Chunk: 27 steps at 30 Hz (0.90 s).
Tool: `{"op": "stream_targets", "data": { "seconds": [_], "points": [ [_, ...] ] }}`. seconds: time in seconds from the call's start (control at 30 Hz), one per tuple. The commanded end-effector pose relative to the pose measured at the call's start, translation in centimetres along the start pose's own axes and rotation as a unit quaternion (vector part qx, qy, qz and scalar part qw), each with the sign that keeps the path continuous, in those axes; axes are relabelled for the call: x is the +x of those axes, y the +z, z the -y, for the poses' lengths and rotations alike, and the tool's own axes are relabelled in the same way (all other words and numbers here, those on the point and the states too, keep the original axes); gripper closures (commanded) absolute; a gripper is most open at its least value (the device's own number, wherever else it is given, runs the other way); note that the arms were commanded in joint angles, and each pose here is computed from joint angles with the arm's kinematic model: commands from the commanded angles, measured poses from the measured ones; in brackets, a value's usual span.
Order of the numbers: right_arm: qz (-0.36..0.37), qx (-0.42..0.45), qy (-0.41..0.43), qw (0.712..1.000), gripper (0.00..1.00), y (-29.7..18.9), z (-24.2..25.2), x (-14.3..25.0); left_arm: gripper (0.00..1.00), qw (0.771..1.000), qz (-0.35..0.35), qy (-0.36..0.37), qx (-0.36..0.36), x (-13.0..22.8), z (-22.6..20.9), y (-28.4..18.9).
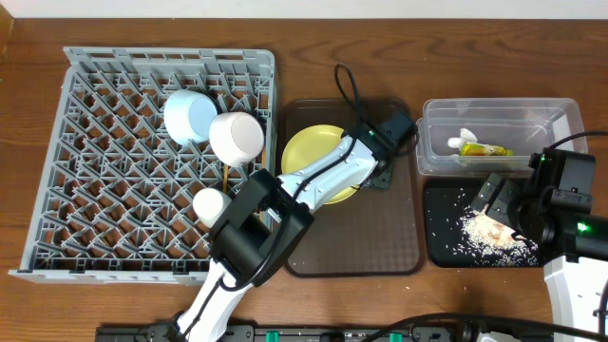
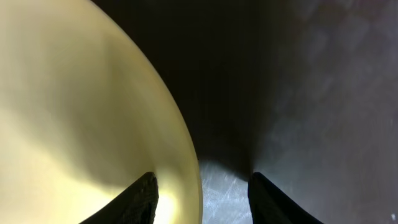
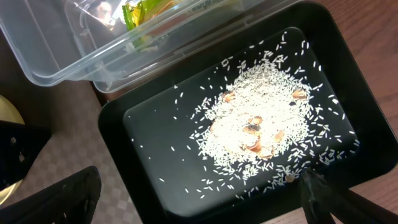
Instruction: Sort waste into correct bins and load items into the dishwasher
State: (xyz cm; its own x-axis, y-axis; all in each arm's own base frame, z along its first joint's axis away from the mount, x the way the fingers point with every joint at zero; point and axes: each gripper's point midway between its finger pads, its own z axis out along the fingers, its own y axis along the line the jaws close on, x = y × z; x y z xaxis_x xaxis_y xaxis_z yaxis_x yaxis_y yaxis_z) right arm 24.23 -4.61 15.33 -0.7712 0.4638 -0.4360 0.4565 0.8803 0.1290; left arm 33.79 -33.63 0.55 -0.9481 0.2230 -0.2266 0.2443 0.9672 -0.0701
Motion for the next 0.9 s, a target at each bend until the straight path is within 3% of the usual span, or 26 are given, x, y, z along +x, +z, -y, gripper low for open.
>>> {"op": "stream_targets", "data": {
  "seconds": [0.0, 0.23, 0.33, 0.87],
  "points": [
    [0.007, 0.002, 0.006, 1.000, 0.01, -0.3, 0.2, -0.3, 0.51, 1.000, -0.021, -0.005, -0.016, 1.9, -0.9, 2.0],
    [0.007, 0.002, 0.006, 1.000, 0.01, -0.3, 0.2, -0.4, 0.53, 0.999, -0.039, -0.005, -0.027, 3.8, -2.0, 3.8],
    [0.007, 0.002, 0.006, 1.000, 0.01, -0.3, 0.2, -0.4, 0.65, 0.999, -0.038, -0.005, -0.027, 3.8, -2.0, 3.8],
    [0.007, 0.002, 0.006, 1.000, 0.01, -0.3, 0.2, -0.4, 0.92, 0.999, -0.034, -0.005, -0.024, 3.5, -1.8, 3.8]
  ]
}}
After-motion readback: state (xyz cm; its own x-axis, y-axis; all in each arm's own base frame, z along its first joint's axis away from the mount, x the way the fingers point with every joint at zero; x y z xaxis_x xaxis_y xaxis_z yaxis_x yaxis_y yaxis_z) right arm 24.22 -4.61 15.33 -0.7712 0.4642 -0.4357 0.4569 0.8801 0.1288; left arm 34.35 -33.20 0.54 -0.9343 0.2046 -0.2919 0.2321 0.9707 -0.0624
